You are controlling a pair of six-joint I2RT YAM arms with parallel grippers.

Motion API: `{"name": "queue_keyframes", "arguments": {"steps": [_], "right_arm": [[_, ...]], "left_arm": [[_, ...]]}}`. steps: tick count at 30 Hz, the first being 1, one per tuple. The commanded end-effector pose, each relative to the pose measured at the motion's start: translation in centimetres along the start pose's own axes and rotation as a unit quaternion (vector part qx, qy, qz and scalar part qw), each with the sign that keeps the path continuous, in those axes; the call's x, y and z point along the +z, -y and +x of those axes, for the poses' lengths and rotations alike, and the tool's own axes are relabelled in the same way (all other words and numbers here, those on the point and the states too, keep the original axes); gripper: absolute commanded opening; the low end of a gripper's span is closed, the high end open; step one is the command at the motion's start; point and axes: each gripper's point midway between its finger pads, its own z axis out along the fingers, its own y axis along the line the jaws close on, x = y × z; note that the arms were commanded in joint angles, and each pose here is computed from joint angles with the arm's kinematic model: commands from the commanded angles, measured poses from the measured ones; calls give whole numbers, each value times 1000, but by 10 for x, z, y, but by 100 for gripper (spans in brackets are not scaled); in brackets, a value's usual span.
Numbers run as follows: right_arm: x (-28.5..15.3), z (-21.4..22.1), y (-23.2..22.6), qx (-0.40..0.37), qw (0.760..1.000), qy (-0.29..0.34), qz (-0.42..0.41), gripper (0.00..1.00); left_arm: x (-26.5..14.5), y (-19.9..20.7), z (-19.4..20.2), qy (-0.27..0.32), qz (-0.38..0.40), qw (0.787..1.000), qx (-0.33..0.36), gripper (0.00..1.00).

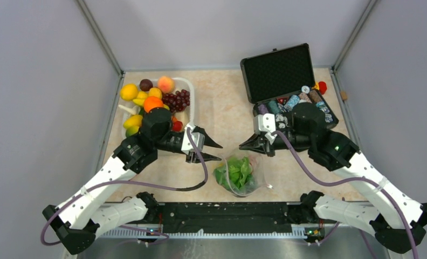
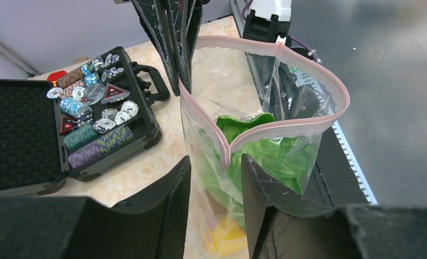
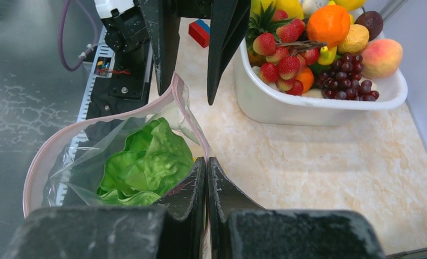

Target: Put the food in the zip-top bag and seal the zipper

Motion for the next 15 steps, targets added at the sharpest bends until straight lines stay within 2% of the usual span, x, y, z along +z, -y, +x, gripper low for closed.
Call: {"name": "queue_keyframes", "arguments": {"steps": [1,5,7,9,12,15], "right_arm": [[1,-16,7,-18,999,30,5,0],[1,-16,7,-17,999,31,6,0],[1,-16,8,-16,999,30,9,0],[2,-16,10,-15,999,31,13,0],[3,-16,11,-14,999,32,16,0],[4,-15,12,-11,999,32,19,0]], "left_arm": [[2,2,-3,11,11,1000,9,41],[4,1,-3,11,17,1000,2,41],[4,1,-4,13,18,1000,2,37],[5,-1,-5,14,13,1000,0,28],[4,-2,-3,12,7,1000,0,21],[3,-6,-4,12,-6,1000,3,3]]}}
